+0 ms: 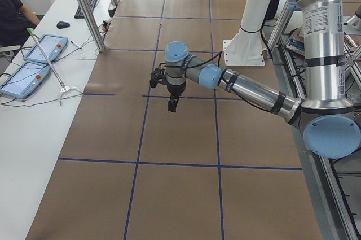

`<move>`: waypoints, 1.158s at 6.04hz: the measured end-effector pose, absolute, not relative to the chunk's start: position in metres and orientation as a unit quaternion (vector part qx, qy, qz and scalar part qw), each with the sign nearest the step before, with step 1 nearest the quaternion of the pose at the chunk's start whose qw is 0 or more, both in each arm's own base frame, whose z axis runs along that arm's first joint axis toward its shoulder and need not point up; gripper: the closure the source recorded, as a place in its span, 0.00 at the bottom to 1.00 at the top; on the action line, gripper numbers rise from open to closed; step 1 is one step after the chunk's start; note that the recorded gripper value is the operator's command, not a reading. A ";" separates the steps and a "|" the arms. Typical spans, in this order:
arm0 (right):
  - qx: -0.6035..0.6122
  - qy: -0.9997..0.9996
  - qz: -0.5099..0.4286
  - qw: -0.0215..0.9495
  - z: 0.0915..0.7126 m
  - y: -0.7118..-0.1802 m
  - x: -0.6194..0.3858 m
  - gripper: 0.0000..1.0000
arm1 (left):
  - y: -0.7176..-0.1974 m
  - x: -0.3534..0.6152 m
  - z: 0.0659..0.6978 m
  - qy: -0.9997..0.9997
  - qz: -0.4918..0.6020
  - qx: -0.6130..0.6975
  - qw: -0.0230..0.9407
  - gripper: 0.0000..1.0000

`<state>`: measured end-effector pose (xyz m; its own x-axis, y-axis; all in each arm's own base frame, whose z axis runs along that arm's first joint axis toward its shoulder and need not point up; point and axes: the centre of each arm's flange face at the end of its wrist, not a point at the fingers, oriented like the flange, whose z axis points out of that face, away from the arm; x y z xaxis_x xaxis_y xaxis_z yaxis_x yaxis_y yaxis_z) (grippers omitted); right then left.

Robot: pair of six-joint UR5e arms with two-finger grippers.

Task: Place and press bell with both arms

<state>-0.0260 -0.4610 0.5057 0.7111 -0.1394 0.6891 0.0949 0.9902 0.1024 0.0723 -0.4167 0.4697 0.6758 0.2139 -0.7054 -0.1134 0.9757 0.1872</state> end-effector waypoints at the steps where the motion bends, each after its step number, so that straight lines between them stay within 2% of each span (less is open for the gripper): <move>1: 0.030 -0.373 -0.057 0.925 0.512 -0.457 -0.015 0.00 | -0.415 0.068 0.474 0.392 0.090 0.064 0.913 0.00; 7: 0.039 -0.371 -0.071 0.925 0.520 -0.457 -0.002 0.00 | -0.414 0.040 0.500 0.396 0.086 0.061 0.912 0.00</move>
<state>-0.0024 -0.4565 0.5199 0.7140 -0.1609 0.6814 0.1033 0.9868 0.1247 0.0403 -0.4140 0.4997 0.6719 0.2054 -0.7116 -0.1092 0.9777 0.1792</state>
